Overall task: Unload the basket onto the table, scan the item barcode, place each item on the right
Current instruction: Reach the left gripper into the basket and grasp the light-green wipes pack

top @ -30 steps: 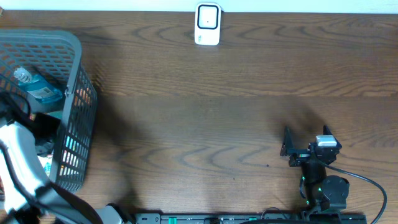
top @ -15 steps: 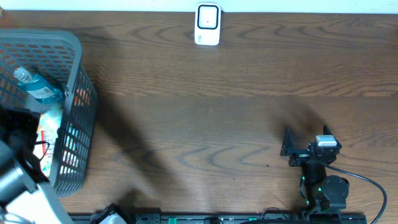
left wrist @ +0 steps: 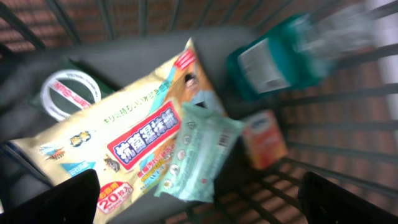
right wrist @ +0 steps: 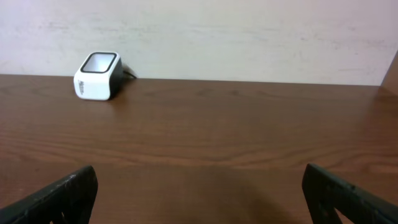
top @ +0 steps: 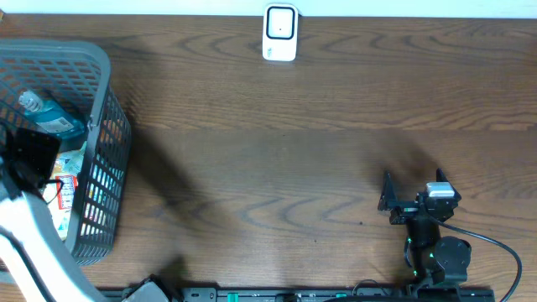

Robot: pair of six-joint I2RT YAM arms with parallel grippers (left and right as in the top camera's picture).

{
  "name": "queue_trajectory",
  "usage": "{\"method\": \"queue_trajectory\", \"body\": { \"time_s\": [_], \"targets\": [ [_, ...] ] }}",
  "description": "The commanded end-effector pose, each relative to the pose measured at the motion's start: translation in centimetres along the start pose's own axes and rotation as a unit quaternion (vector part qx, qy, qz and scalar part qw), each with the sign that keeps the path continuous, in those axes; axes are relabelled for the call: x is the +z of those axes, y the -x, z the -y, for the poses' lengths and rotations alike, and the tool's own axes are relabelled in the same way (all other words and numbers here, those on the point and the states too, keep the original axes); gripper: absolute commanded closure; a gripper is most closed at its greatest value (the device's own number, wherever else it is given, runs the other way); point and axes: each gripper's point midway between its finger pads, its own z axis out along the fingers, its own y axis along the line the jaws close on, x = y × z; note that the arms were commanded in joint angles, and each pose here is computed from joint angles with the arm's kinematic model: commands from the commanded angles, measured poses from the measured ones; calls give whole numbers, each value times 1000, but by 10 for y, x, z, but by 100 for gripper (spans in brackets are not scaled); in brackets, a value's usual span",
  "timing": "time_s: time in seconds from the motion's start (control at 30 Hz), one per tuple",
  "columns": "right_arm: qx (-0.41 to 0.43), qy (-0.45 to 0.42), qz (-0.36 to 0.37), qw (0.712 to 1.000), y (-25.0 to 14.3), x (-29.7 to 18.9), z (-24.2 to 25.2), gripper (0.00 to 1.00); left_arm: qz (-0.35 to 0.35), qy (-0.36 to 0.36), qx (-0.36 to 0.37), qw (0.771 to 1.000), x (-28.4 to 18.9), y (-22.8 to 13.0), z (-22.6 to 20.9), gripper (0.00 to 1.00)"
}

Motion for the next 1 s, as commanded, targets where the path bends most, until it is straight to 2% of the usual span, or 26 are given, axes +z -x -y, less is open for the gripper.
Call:
{"method": "queue_trajectory", "body": {
  "time_s": [0.0, 0.23, 0.37, 0.97],
  "targets": [
    [-6, 9, -1, 1000, -1, 0, -4, 1, -50, 42, 11, 998, 39, -14, -12, 2],
    [-6, 9, -2, 1000, -1, 0, -4, 1, -161, 56, 9, 985, 109, -51, -14, 2],
    [-6, 9, -2, 1000, -1, 0, -4, 1, -178, 55, 20, 982, 126, -60, -11, 2],
    [-6, 9, -1, 1000, -1, 0, -4, 1, -205, 44, 118, 971, 129, -89, 8, 1]
  ]
}}
